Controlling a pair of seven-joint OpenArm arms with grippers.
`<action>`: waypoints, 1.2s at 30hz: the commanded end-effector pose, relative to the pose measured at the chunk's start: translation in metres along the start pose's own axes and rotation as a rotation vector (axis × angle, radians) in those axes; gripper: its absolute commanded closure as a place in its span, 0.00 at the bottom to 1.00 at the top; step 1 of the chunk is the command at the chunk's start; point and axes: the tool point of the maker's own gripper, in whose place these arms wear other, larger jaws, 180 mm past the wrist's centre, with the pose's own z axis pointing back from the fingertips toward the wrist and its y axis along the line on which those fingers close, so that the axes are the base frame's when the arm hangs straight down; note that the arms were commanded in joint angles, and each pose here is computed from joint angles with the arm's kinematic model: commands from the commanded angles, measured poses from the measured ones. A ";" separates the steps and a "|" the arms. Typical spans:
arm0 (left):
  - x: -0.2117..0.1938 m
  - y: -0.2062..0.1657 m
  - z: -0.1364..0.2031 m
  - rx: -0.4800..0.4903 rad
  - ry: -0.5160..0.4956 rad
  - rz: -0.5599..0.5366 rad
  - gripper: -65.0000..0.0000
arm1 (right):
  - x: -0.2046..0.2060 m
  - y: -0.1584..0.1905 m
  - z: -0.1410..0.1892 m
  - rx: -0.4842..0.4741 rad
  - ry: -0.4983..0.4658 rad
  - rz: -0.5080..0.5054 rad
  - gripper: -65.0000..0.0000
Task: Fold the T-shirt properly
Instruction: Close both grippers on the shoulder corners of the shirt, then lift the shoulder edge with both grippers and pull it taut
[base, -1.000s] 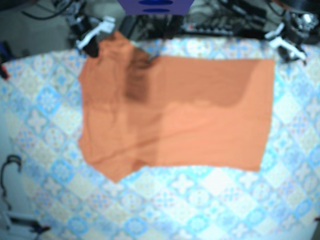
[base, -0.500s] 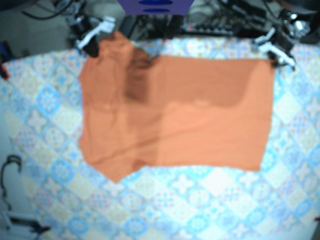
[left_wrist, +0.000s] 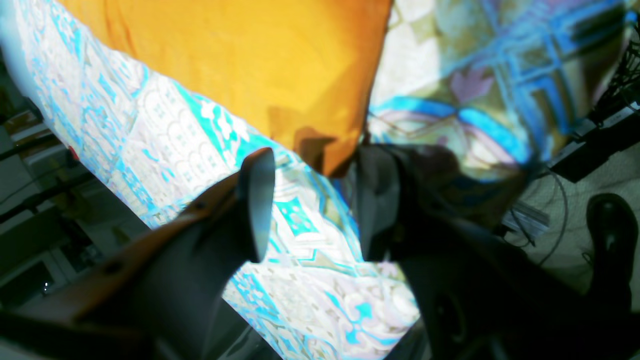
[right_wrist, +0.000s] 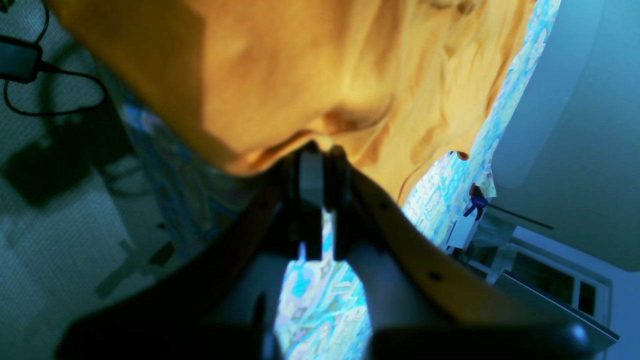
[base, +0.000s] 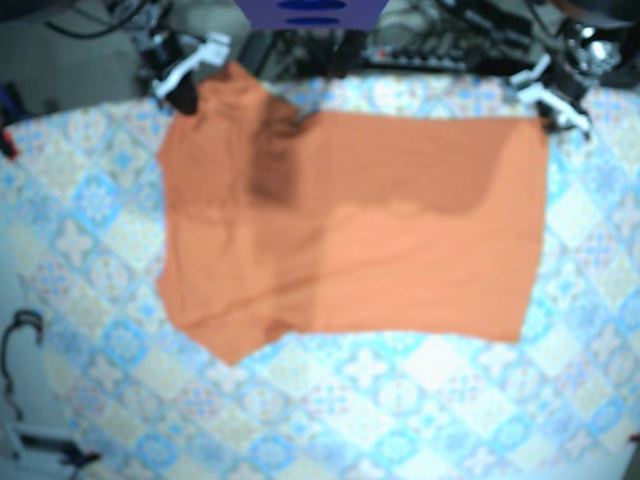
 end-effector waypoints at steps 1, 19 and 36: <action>-0.004 0.009 0.002 0.020 0.002 -0.017 0.59 | 0.005 0.024 0.006 0.096 -0.024 -0.005 1.00; 0.012 0.010 -0.016 0.010 -0.031 -0.031 0.59 | 0.006 0.023 0.006 0.094 -0.025 -0.004 1.00; 0.012 0.011 -0.016 0.016 -0.031 -0.027 1.00 | 0.005 0.024 0.006 0.097 -0.021 -0.004 1.00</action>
